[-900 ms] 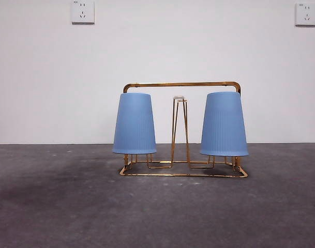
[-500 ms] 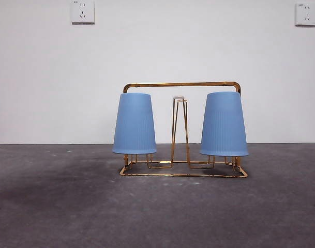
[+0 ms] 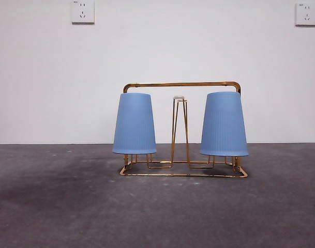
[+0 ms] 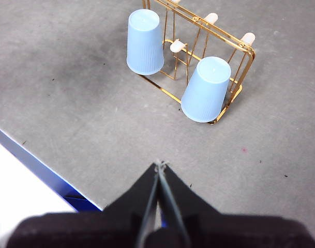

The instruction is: Pick up cup 1,put cup 1 in the cup rack,pick up cup 2,put cup 2 in the cup rack

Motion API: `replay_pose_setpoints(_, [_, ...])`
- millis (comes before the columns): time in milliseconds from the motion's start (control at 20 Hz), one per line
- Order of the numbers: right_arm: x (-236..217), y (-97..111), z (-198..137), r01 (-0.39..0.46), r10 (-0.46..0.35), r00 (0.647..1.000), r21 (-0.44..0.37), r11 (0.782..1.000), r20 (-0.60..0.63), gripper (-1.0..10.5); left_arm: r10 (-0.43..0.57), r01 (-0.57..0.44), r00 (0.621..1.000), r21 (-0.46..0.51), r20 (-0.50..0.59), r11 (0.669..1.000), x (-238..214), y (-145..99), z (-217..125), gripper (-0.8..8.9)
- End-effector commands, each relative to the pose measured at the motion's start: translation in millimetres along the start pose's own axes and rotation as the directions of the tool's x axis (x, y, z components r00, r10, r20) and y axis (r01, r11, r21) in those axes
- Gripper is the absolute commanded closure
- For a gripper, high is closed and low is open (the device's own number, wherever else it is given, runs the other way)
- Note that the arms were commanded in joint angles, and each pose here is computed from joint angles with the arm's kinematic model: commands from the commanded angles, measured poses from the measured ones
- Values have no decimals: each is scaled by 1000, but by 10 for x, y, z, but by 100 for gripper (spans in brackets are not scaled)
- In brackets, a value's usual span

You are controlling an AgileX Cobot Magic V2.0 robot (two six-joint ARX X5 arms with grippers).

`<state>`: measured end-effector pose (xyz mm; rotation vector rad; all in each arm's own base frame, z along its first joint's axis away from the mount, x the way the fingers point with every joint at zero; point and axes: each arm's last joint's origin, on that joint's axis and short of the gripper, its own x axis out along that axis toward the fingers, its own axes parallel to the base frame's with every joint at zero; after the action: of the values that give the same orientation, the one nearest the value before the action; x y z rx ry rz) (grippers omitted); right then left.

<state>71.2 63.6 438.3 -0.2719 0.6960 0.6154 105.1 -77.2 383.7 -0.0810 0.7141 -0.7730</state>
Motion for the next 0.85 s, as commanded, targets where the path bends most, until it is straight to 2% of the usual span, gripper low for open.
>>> replay_pose_setpoints(50, [13,1,-28,-1,2,1000,7,1000,-29,946,8,-8,999,-14,-45,1000,17,10,-42,817])
replay_pose_setpoints(350, [13,1,-28,2,-1,1000,7,1000,-29,946,16,-18,996,-19,-90,1000,145,45,-6,817])
replay_pose_setpoints(450, [14,1,-27,2,-1,1000,7,1000,-29,946,19,-17,998,27,-61,999,208,54,57,817])
replay_pose_setpoints(550, [13,1,-28,2,-1,1000,7,1000,-29,946,4,-11,999,150,48,989,211,42,165,817])
replay_pose_setpoints(650, [14,1,-27,2,-1,1000,7,1000,-29,946,-14,-59,975,319,221,946,138,34,315,817])
replay_pose_setpoints(750, [14,1,-27,2,-1,1000,7,1000,-29,946,-26,-162,915,425,403,891,-37,48,437,817])
replay_pose_setpoints(850, [13,1,-28,2,-1,1000,7,1000,-29,946,-75,-223,850,484,521,846,-264,70,478,817])
